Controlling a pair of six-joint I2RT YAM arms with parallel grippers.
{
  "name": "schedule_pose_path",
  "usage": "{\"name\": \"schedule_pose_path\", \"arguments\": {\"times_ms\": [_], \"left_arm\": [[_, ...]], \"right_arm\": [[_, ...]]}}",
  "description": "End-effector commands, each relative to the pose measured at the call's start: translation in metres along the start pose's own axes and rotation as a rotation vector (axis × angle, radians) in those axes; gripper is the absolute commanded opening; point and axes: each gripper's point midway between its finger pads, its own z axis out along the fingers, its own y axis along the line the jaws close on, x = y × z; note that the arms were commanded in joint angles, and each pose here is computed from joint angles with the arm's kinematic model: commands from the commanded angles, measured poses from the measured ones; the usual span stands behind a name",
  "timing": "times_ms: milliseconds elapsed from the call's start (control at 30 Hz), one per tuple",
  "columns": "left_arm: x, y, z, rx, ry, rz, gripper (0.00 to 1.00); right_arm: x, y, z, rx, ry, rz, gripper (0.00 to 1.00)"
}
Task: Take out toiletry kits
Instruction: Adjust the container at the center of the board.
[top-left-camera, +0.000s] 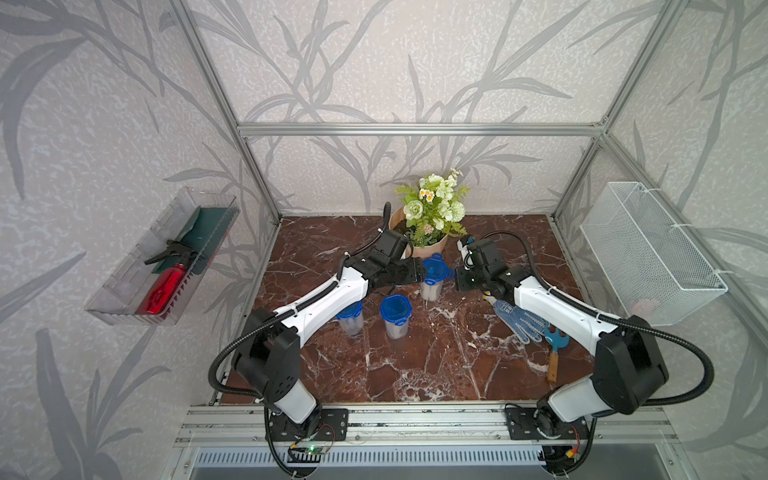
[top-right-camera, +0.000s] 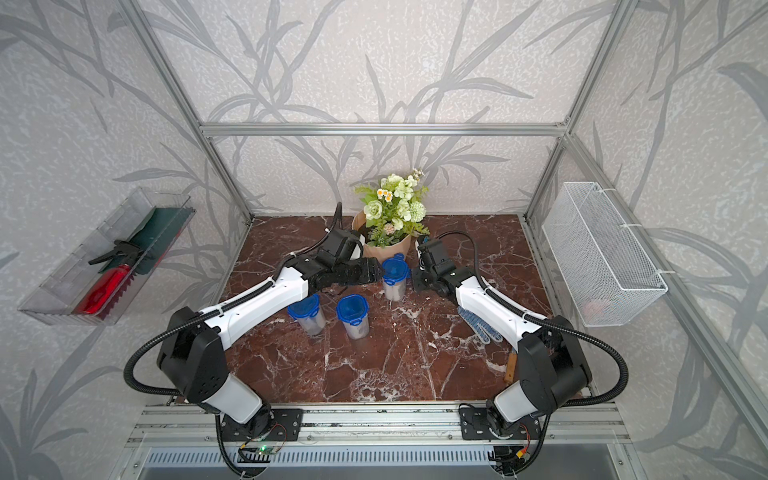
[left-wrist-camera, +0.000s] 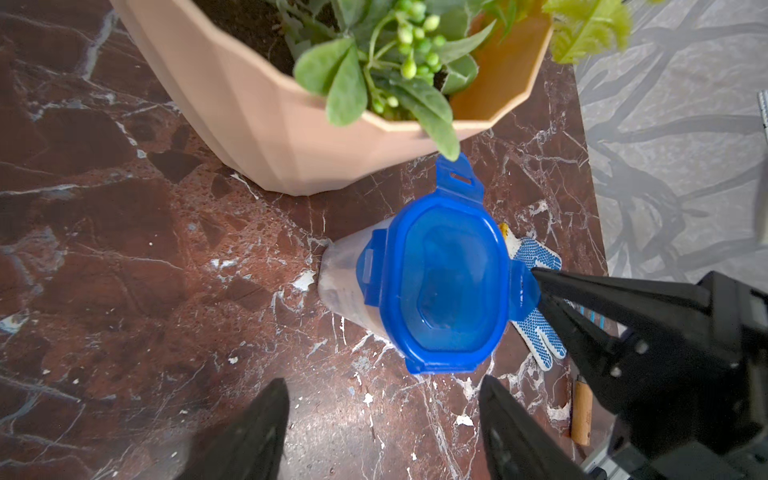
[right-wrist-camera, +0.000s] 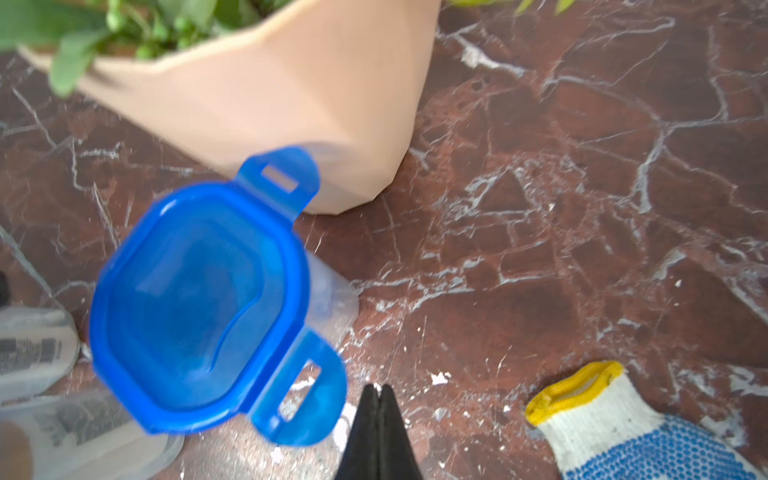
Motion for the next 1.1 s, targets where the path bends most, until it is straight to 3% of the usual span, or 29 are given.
{"name": "schedule_pose_path", "arguments": {"times_ms": [0,300,467,700,1067], "left_arm": [[-0.018,-0.014,0.004,0.045,-0.042,0.018,0.74],[-0.027,-0.031,0.022,0.129,-0.049,0.022,0.72],[-0.031,-0.036,0.027,0.152,-0.056,0.022,0.73],[-0.021,-0.045,0.033,0.223,-0.023,-0.008,0.68],[0.005,-0.035,0.025,0.232,0.025,-0.036,0.66]], "right_arm": [[-0.010,0.007,-0.002,-0.038,-0.022,-0.010,0.00],[0.026,0.021,-0.021,-0.150,-0.006,0.053,0.00],[0.039,0.041,-0.032,-0.191,0.009,0.023,0.00],[0.031,0.043,-0.018,-0.181,0.011,0.016,0.00],[0.000,0.020,0.003,-0.116,-0.006,0.023,0.00]]}}
